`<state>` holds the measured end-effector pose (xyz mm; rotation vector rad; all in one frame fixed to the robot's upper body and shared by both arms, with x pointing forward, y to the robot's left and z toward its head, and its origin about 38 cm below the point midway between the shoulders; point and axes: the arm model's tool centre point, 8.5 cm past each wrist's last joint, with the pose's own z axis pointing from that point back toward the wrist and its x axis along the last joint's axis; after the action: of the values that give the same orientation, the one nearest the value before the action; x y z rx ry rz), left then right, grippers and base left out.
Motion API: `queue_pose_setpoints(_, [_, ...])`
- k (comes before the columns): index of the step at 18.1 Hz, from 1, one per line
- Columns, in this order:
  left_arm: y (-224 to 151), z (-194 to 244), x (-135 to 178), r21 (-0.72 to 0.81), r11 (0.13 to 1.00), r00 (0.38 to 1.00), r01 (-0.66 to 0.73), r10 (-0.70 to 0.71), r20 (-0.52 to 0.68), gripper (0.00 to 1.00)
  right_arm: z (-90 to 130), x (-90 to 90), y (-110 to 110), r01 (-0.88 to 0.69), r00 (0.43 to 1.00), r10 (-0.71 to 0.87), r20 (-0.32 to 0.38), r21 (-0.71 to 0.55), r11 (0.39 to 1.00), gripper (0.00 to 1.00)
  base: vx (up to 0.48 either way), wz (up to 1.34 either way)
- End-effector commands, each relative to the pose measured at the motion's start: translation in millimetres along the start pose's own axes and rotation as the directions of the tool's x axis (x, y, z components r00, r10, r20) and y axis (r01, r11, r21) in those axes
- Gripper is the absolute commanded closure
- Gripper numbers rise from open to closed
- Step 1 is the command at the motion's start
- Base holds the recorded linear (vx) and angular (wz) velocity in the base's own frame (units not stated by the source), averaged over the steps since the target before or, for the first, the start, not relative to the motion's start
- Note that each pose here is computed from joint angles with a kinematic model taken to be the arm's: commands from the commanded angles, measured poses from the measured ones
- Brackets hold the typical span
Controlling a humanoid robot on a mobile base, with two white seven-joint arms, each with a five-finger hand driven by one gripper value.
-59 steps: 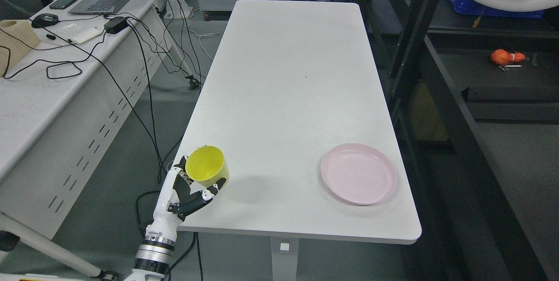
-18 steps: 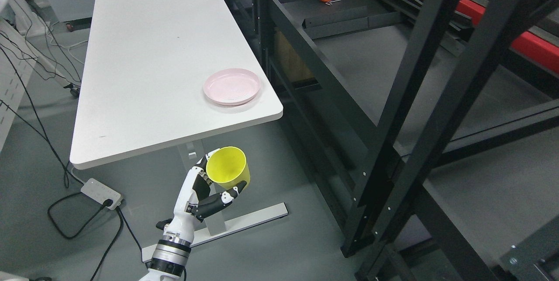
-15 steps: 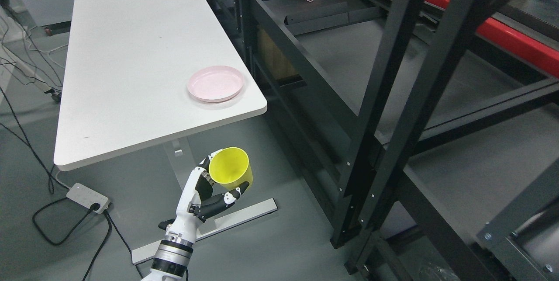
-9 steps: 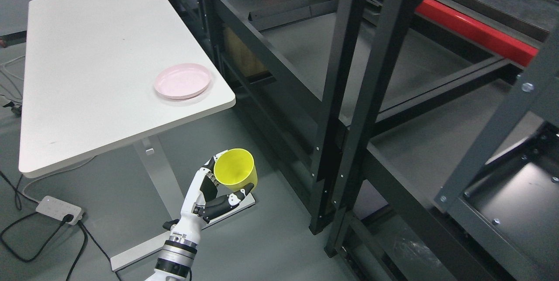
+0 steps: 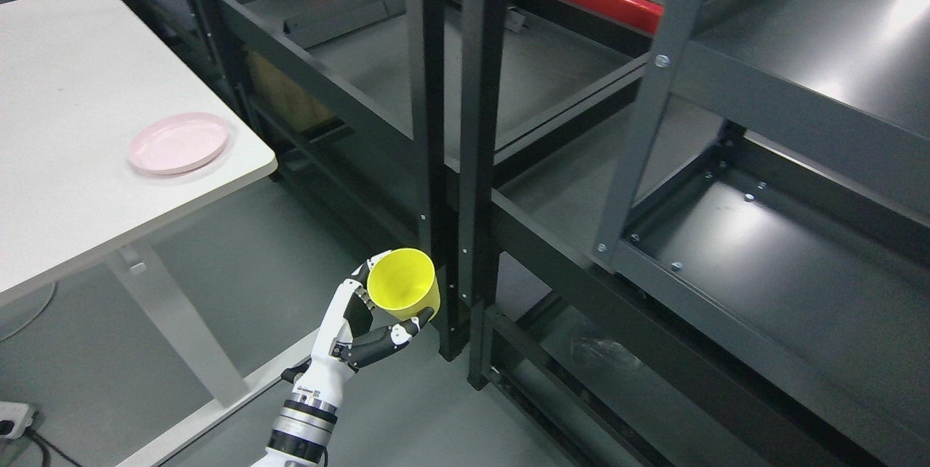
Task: Place yellow IKEA cup on middle right shelf
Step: 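Hold the yellow cup in the left hand while turning toward the shelves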
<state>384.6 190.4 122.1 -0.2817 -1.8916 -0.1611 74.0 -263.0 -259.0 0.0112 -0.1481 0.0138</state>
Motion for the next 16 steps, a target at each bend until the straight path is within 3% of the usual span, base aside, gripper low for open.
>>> queue_pose_setpoints(1, [-10.1,-0.1,-1.2,-0.045,0.999,1.0,0.006,-0.006,-0.004,0.93,3.4,-7.0,-27.8,0.004,1.0,-0.006,-0.01,-0.226,0.974,0.01,-0.133,-0.53])
queue_pose_setpoints(9, [-27.6,-4.0,7.1,-0.09,0.996,0.999,-0.006,0.009,0.031,0.92,3.4,-7.0,-27.8,0.004,1.0,-0.006,-0.01,-0.226,0.974,0.01,-0.111,-0.48])
queue_pose_setpoints(16, [-35.9,-4.1,7.4,-0.112,0.994,0.999,-0.011,0.015,0.039,0.92,3.4,-7.0,-27.8,0.004,1.0,-0.006,-0.01,-0.226,0.974,0.01,-0.023,-0.09])
